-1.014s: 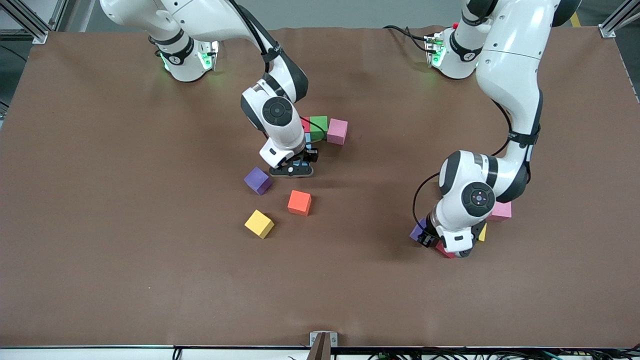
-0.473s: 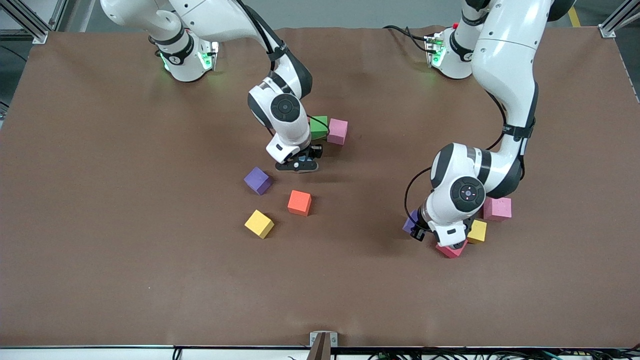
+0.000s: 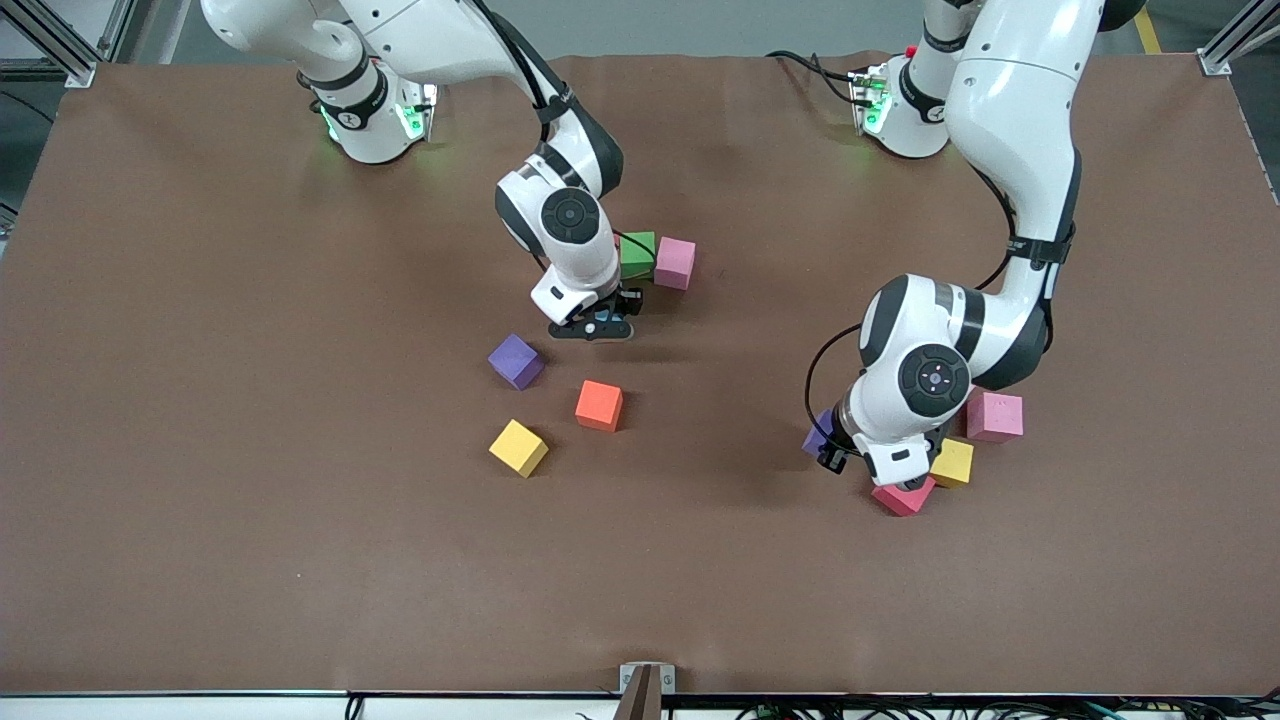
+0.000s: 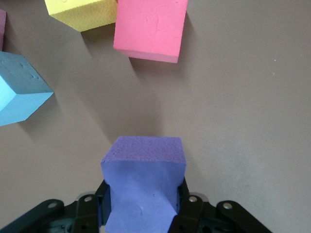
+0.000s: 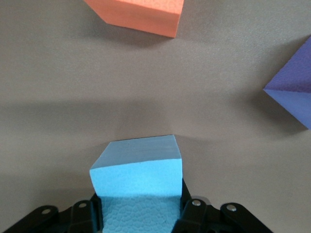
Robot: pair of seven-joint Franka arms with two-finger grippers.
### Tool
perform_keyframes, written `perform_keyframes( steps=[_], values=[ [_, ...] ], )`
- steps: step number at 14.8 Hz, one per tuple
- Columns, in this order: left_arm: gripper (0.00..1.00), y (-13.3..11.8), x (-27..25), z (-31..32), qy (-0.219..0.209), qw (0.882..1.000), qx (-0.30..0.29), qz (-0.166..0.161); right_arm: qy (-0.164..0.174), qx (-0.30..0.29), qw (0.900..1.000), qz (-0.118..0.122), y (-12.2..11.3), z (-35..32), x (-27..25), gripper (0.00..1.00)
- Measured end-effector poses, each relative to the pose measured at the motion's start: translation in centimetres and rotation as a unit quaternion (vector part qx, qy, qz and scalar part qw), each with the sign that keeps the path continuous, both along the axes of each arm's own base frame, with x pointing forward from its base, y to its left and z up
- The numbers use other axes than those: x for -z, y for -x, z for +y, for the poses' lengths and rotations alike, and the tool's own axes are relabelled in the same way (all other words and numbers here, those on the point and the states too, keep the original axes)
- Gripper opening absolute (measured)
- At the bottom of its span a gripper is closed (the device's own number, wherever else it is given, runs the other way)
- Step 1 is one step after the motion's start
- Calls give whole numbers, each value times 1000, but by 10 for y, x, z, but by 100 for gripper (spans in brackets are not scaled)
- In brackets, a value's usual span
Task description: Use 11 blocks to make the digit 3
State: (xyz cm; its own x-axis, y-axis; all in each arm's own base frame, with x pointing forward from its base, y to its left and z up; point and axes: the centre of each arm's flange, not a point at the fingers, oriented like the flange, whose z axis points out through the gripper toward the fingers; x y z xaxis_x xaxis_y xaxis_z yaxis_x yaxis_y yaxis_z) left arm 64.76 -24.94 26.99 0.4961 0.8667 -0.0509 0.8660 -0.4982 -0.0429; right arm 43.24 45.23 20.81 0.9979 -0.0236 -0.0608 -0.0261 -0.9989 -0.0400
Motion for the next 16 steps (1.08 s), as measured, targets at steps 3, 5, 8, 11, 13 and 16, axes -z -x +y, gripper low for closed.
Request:
perform_keyframes(
  steps=[3, 5, 8, 11, 13, 16],
  values=[
    [53, 1, -5, -5, 2, 1000, 3, -2, 1, 0, 1000, 0, 0, -1, 1, 56],
    [53, 2, -10, -6, 3, 1000, 4, -5, 1, 2, 1000, 1, 0, -1, 1, 56],
    [53, 4, -15, -10, 4, 1000, 5, -4, 1, 4, 1000, 1, 0, -1, 1, 56],
    [53, 11, -13, -23, 1, 1000, -21, 0, 1, 5, 1000, 0, 0, -1, 1, 56],
    [53, 19, -8, -33, -4, 999, -51, 6, 1, 5, 1000, 0, 0, -1, 2, 56],
    [53, 33, 3, -46, -27, 994, -108, 10, -1, 6, 1000, -3, 0, -1, 3, 56]
  ],
)
